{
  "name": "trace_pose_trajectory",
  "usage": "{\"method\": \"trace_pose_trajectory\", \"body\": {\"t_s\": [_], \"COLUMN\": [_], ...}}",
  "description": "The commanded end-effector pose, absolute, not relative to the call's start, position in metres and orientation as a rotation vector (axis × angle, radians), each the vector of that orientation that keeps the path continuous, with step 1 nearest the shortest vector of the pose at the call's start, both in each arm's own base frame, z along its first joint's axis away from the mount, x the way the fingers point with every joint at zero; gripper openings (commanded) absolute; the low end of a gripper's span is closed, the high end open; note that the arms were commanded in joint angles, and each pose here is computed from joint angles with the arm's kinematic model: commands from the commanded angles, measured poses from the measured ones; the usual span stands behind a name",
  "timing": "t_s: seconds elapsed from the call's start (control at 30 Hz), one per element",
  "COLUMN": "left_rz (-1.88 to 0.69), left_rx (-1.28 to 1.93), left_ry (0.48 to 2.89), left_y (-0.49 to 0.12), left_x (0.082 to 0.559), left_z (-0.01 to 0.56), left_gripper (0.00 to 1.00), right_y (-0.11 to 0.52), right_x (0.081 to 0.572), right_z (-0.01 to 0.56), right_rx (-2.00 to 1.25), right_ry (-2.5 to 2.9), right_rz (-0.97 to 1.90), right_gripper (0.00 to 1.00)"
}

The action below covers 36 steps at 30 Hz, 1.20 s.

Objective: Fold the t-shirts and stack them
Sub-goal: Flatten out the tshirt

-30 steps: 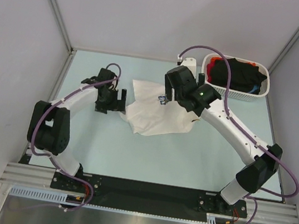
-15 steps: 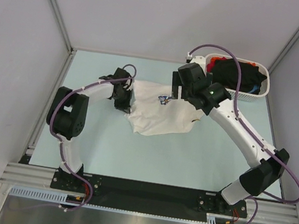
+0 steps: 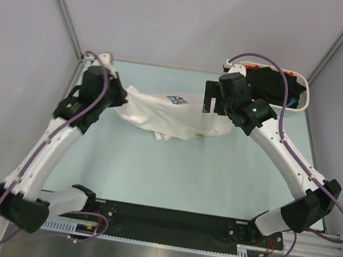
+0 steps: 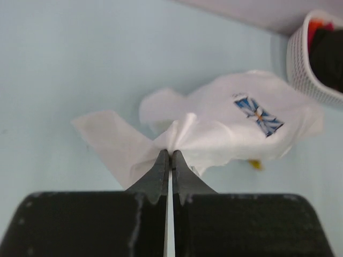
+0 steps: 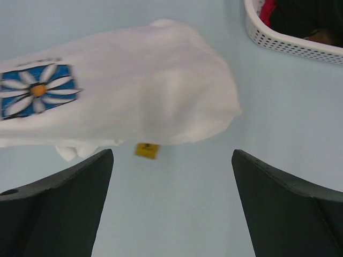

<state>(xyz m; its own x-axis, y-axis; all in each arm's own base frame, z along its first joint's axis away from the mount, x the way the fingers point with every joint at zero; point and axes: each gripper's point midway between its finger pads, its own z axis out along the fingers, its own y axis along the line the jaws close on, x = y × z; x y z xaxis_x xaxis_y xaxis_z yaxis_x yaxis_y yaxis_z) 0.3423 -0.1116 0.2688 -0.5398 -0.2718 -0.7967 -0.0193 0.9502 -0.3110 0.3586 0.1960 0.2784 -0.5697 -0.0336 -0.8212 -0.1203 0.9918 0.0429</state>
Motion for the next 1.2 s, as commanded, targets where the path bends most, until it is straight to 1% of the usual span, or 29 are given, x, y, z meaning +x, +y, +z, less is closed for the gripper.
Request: {"method": "trace_pose_trajectory", "body": {"t_s": [0.0,0.03,0.07,0.1,0.13,0.17,0.2,0.23,0.3,0.33,0.4,0.43,0.47,0.5,0.53,0.63,0.7,0.73,0.8,0.83,0.9,0.93,0.97,1.0,1.03,1.07,1.1,1.13,1.17], "left_rz": [-0.052,0.017,0.119,0.138,0.182,0.205,0.221,0.201,0.189,0.161,0.131,0.090,0.044,0.036,-0.014,-0.126,-0.233,-0.280,-0.399,-0.441,-0.531,-0.633,-0.680,-0.717,-0.794,-0.810,-0.815,-0.867,-0.888], "left_rx": [-0.464,-0.479,-0.532,-0.547,-0.573,-0.628,-0.629,-0.631,-0.618,-0.603,-0.539,-0.516,-0.465,-0.439,-0.430,-0.321,-0.224,-0.192,-0.100,-0.069,0.013,0.090,0.139,0.174,0.238,0.250,0.255,0.289,0.304], "left_ry": [1.902,1.913,1.860,1.790,1.756,1.663,1.624,1.529,1.499,1.441,1.455,1.405,1.422,1.454,1.410,1.448,1.490,1.544,1.609,1.668,1.745,1.797,1.887,1.942,2.024,2.123,2.194,2.293,2.390], "left_y": [-0.035,-0.022,-0.001,0.010,0.022,0.036,0.044,0.053,0.053,0.056,0.044,0.043,0.032,0.022,0.018,-0.019,-0.053,-0.075,-0.115,-0.138,-0.176,-0.209,-0.236,-0.254,-0.285,-0.304,-0.317,-0.338,-0.354], "left_x": [0.304,0.292,0.284,0.274,0.263,0.250,0.242,0.223,0.222,0.212,0.225,0.216,0.220,0.240,0.235,0.274,0.298,0.326,0.351,0.373,0.394,0.394,0.413,0.418,0.415,0.426,0.428,0.419,0.423], "left_z": [0.328,0.332,0.346,0.376,0.389,0.420,0.437,0.482,0.506,0.536,0.552,0.577,0.582,0.581,0.598,0.600,0.595,0.581,0.564,0.544,0.517,0.501,0.464,0.443,0.413,0.371,0.341,0.306,0.260], "left_gripper": [0.00,0.00,0.00,0.00,0.00,0.00,0.00,0.00,0.00,0.00,0.00,0.00,0.00,0.00,0.00,0.00,0.00,0.00,0.00,0.00,0.00,0.00,0.00,0.00,0.00,0.00,0.00,0.00,0.00], "right_y": [0.210,0.214,0.217,0.219,0.223,0.225,0.228,0.229,0.230,0.229,0.227,0.224,0.224,0.222,0.219,0.211,0.205,0.202,0.197,0.195,0.191,0.190,0.188,0.184,0.183,0.180,0.179,0.176,0.175], "right_x": [0.374,0.377,0.379,0.380,0.382,0.384,0.384,0.387,0.387,0.388,0.388,0.387,0.388,0.388,0.388,0.389,0.389,0.389,0.389,0.389,0.388,0.387,0.387,0.387,0.387,0.387,0.388,0.388,0.389], "right_z": [0.285,0.283,0.281,0.281,0.282,0.278,0.277,0.272,0.270,0.269,0.268,0.267,0.266,0.265,0.263,0.259,0.259,0.259,0.256,0.254,0.252,0.250,0.250,0.249,0.248,0.247,0.246,0.247,0.247], "right_rx": [-0.152,-0.162,-0.172,-0.186,-0.198,-0.204,-0.218,-0.223,-0.231,-0.230,-0.230,-0.226,-0.225,-0.225,-0.220,-0.200,-0.185,-0.182,-0.172,-0.164,-0.154,-0.151,-0.139,-0.130,-0.124,-0.114,-0.108,-0.100,-0.095], "right_ry": [2.126,2.126,2.127,2.123,2.118,2.125,2.124,2.130,2.133,2.134,2.132,2.133,2.130,2.132,2.135,2.145,2.145,2.145,2.153,2.158,2.164,2.169,2.171,2.174,2.175,2.180,2.181,2.180,2.181], "right_rz": [0.201,0.217,0.226,0.232,0.252,0.255,0.264,0.267,0.280,0.279,0.281,0.278,0.285,0.285,0.280,0.270,0.265,0.261,0.254,0.251,0.248,0.244,0.240,0.232,0.227,0.218,0.215,0.208,0.205], "right_gripper": [0.98,0.98,0.98,0.98,0.98,0.98,0.98,0.98,0.98,0.98,0.98,0.97,0.97,0.98,0.98,0.98,0.97,0.98,0.98,0.98,0.98,0.98,0.98,0.98,0.98,0.98,0.98,0.98,0.98]}}
